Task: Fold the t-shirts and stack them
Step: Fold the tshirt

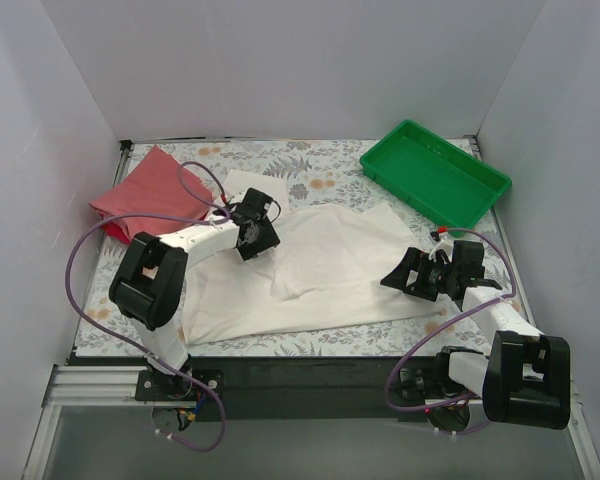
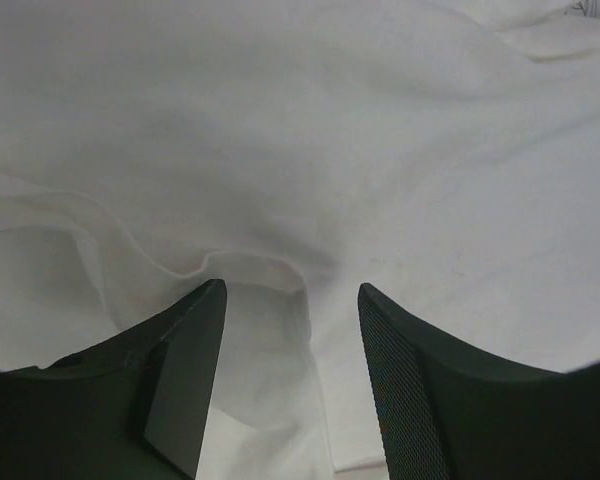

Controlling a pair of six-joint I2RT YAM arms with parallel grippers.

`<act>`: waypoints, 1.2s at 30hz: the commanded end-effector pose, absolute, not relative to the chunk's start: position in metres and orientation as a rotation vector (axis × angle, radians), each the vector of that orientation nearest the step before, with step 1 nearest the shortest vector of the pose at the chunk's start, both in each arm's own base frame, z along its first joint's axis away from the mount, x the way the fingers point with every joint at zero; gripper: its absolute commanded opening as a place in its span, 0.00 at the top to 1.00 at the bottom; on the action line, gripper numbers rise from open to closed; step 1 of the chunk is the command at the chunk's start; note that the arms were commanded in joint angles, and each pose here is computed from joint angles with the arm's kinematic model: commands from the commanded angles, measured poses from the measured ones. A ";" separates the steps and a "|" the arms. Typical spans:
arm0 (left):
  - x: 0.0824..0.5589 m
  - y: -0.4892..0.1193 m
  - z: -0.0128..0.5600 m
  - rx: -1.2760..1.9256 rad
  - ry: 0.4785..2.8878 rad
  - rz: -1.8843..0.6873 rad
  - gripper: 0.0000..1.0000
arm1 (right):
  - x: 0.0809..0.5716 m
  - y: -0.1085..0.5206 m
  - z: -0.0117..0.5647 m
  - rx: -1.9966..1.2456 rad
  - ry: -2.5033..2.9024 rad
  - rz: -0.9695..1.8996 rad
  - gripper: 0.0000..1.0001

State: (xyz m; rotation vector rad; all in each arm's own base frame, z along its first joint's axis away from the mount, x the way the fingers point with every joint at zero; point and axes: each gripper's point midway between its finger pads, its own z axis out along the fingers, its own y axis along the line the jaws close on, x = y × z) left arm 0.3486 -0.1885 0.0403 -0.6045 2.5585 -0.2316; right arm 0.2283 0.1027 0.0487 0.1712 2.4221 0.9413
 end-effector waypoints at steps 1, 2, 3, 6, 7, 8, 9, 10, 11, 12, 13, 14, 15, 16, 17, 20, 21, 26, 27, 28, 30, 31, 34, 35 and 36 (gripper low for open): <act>0.363 -0.200 0.047 -0.507 2.542 -0.270 0.46 | 0.229 0.102 0.048 0.137 2.412 0.927 0.01; 0.365 -0.209 0.046 -0.481 2.551 -0.322 0.46 | 0.229 0.102 0.048 0.140 2.413 0.928 0.02; 0.366 -0.210 0.045 -0.479 2.555 -0.321 0.50 | 0.228 0.102 0.048 0.142 2.417 0.927 0.02; 0.369 -0.206 0.037 -0.503 2.574 -0.265 0.58 | 0.229 0.102 0.049 0.138 2.411 0.923 0.02; 0.366 -0.204 0.033 -0.509 2.595 -0.244 0.64 | 0.229 0.101 0.048 0.141 2.414 0.917 0.02; 0.365 -0.203 0.031 -0.514 2.605 -0.234 0.67 | 0.229 0.101 0.048 0.142 2.413 0.913 0.02; 0.364 -0.203 0.028 -0.515 2.613 -0.224 0.73 | 0.229 0.101 0.047 0.143 2.415 0.912 0.02; 0.361 -0.202 0.027 -0.516 2.625 -0.211 0.85 | 0.230 0.100 0.048 0.144 2.413 0.905 0.02; 0.360 -0.202 0.026 -0.520 2.629 -0.203 0.91 | 0.229 0.100 0.047 0.143 2.415 0.905 0.02; 0.361 -0.201 0.028 -0.527 2.623 -0.191 0.96 | 0.230 0.100 0.047 0.146 2.414 0.906 0.02; 0.360 -0.199 0.029 -0.527 2.620 -0.182 0.99 | 0.229 0.100 0.047 0.143 2.415 0.905 0.02; 0.359 -0.198 0.030 -0.526 2.622 -0.173 1.00 | 0.229 0.100 0.047 0.144 2.417 0.906 0.02; 0.359 -0.198 0.032 -0.522 2.618 -0.172 1.00 | 0.229 0.100 0.047 0.143 2.415 0.907 0.02; 0.359 -0.197 0.037 -0.521 2.605 -0.174 1.00 | 0.229 0.100 0.047 0.144 2.417 0.906 0.02; 0.357 -0.198 0.040 -0.518 2.599 -0.178 1.00 | 0.229 0.100 0.047 0.146 2.416 0.904 0.02; 0.355 -0.197 0.053 -0.508 2.563 -0.177 1.00 | 0.230 0.099 0.047 0.149 2.417 0.897 0.02; 0.356 -0.198 0.058 -0.508 2.548 -0.184 1.00 | 0.229 0.099 0.047 0.149 2.417 0.897 0.02; 0.354 -0.202 0.077 -0.475 2.498 -0.215 1.00 | 0.229 0.099 0.045 0.152 2.423 0.894 0.02; 0.353 -0.203 0.080 -0.471 2.488 -0.221 1.00 | 0.229 0.098 0.045 0.153 2.425 0.892 0.02; 0.354 -0.202 0.081 -0.465 2.481 -0.219 1.00 | 0.229 0.098 0.045 0.155 2.425 0.893 0.02; 0.353 -0.199 0.081 -0.470 2.479 -0.197 1.00 | 0.228 0.098 0.045 0.153 2.425 0.892 0.02; 0.352 -0.198 0.080 -0.475 2.483 -0.189 1.00 | 0.228 0.098 0.044 0.156 2.425 0.891 0.02; 0.350 -0.200 0.080 -0.476 2.492 -0.197 1.00 | 0.227 0.098 0.044 0.158 2.427 0.887 0.02; 0.348 -0.198 0.078 -0.477 2.506 -0.184 0.94 | 0.228 0.098 0.044 0.155 2.426 0.886 0.02; 0.348 -0.198 0.073 -0.487 2.524 -0.164 0.85 | 0.227 0.098 0.044 0.155 2.427 0.889 0.02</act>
